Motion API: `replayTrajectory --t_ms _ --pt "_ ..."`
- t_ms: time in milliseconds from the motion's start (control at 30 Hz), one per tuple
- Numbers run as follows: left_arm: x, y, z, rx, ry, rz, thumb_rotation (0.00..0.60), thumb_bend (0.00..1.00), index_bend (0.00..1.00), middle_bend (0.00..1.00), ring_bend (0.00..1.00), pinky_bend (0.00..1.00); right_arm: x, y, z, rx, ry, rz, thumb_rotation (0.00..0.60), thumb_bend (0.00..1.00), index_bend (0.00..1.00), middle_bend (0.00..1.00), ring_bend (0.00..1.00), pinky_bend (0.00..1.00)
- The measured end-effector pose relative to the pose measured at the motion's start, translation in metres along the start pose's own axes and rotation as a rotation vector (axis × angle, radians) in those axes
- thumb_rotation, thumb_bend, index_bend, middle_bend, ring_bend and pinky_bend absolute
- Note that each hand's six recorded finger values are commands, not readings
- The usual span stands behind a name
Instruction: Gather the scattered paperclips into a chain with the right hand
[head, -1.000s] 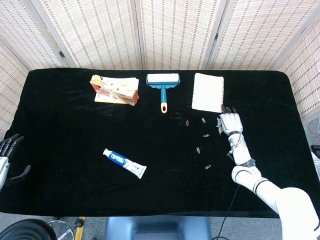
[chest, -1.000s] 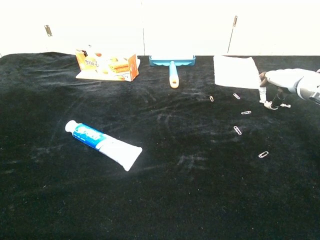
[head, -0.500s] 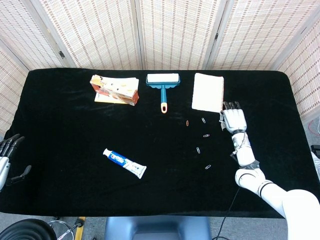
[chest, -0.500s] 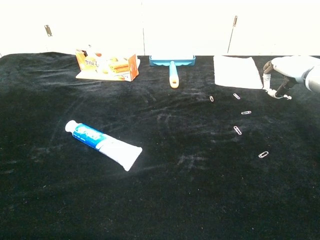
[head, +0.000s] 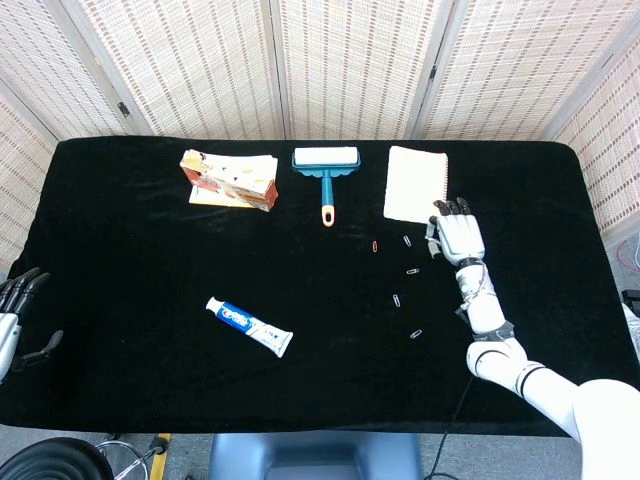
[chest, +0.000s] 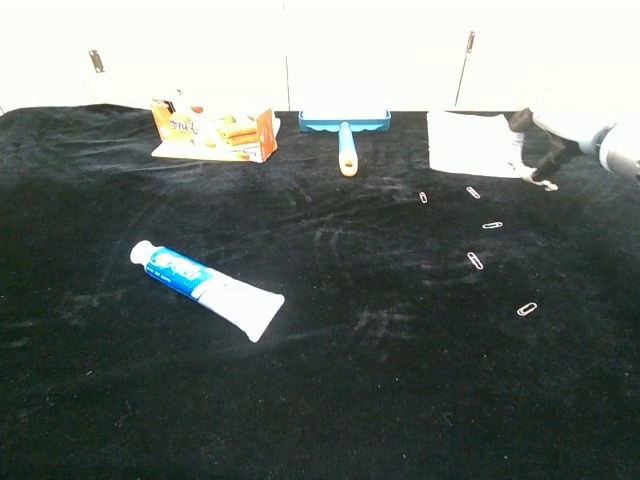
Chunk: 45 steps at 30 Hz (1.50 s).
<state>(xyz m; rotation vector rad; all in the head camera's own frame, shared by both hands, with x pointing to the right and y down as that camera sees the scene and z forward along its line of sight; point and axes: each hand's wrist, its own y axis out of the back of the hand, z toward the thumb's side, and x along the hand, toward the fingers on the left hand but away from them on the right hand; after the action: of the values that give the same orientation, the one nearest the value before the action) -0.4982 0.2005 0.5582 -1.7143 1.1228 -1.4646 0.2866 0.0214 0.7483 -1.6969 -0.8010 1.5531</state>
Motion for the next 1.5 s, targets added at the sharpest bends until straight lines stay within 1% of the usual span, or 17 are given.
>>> replayTrajectory --t_ms 133,200,467,633,833,1233,1367,1500 --pt "0.0 0.0 -0.001 -0.005 0.003 0.0 0.6 0.41 0.0 0.06 0.07 0.08 -0.002 0.004 0.015 -0.07 0.029 -0.028 0.6 0.63 0.98 0.18 0.13 0.0" --pt "0.0 0.001 -0.002 -0.006 0.006 -0.001 0.6 0.41 0.0 0.06 0.07 0.08 -0.004 0.004 0.021 -0.087 0.038 -0.042 0.6 0.63 0.98 0.18 0.13 0.0" --pt "-0.003 0.003 -0.006 -0.007 0.019 0.011 0.6 0.41 0.0 0.06 0.07 0.08 -0.017 -0.003 0.035 -0.083 0.05 -0.072 0.6 0.63 0.98 0.19 0.14 0.0" --pt "-0.005 0.005 -0.008 -0.008 0.025 0.019 0.6 0.41 0.0 0.06 0.07 0.08 -0.023 -0.01 0.046 -0.086 0.063 -0.075 0.6 0.63 0.98 0.19 0.14 0.0" --pt "-0.005 0.005 -0.01 -0.013 0.029 0.013 0.6 0.41 0.0 0.06 0.07 0.08 -0.026 -0.016 0.058 -0.102 0.082 -0.072 0.6 0.63 0.98 0.19 0.14 0.0" --pt "-0.006 0.007 -0.011 -0.014 0.034 0.018 0.6 0.41 0.0 0.06 0.07 0.08 -0.032 -0.024 0.059 -0.077 0.076 -0.06 0.6 0.63 0.98 0.19 0.14 0.0" --pt "-0.005 0.006 -0.012 -0.015 0.038 0.015 0.6 0.41 0.0 0.06 0.07 0.08 -0.032 -0.025 0.06 -0.102 0.076 -0.056 0.6 0.63 0.98 0.19 0.14 0.0" --pt "-0.005 0.006 -0.012 -0.015 0.039 0.015 0.6 0.41 0.0 0.06 0.07 0.08 -0.033 -0.02 0.062 -0.136 0.086 -0.073 0.6 0.63 0.98 0.19 0.14 0.0"
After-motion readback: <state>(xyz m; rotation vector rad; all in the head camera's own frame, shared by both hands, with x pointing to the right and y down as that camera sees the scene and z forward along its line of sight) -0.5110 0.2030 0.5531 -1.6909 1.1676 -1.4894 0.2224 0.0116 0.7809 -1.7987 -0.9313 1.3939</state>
